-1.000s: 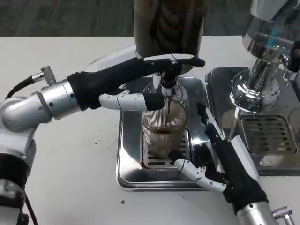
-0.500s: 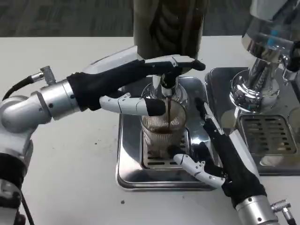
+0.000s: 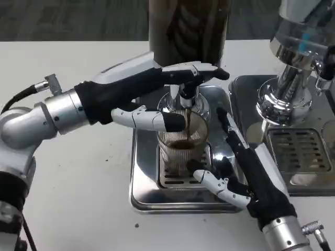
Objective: Grasp the cup under the faucet to collect the drink, then remove the cup.
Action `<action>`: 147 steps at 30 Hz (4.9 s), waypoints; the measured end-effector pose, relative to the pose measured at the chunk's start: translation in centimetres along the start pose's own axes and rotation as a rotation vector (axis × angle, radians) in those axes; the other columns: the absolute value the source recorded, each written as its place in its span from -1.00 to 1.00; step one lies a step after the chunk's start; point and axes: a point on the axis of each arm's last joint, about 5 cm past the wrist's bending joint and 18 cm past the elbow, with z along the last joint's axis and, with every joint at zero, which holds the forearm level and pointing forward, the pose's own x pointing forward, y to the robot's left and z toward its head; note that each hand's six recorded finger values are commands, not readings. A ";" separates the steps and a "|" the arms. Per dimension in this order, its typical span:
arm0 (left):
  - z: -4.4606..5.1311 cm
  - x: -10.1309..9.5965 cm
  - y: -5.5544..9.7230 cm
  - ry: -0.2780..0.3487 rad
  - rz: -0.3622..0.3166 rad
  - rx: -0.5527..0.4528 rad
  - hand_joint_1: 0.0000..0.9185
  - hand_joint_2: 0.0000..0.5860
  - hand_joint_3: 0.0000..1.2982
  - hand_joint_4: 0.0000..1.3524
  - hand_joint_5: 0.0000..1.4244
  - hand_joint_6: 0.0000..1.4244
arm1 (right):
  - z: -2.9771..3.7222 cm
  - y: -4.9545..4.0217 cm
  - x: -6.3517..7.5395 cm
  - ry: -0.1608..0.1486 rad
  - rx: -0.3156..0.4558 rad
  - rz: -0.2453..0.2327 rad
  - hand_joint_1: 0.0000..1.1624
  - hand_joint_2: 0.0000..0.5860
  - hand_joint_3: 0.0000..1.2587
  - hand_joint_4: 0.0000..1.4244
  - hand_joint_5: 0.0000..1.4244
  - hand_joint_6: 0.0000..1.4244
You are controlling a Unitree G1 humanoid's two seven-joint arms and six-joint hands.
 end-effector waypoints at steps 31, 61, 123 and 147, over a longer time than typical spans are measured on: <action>-0.03 -0.4 -0.3 0.002 0.009 -0.005 -1.00 -0.81 -0.74 -0.90 -0.94 -1.00 | -0.03 0.21 2.0 -0.007 0.016 0.057 -0.06 -0.17 -1.00 -1.00 -1.00 -0.95; -0.83 -2.2 -0.1 -0.018 0.134 -0.222 -1.00 -0.76 -0.68 -0.84 -0.86 -0.93 | -0.11 0.39 3.1 -0.015 0.026 0.074 -0.07 -0.15 -1.00 -1.00 -1.00 -0.94; -2.05 -10.0 -6.2 0.272 0.249 -0.441 -1.00 -0.71 -0.54 -0.70 -0.79 -0.86 | -0.35 2.19 4.4 0.002 -0.052 0.024 0.21 -0.29 -0.80 -0.78 -0.66 -0.60; -1.94 -10.9 -6.1 0.297 0.267 -0.440 -1.00 -0.40 -0.50 -0.63 -0.75 -0.83 | -0.44 3.90 4.1 -0.030 -0.120 -0.079 0.22 -0.26 -0.40 -0.31 -0.13 0.33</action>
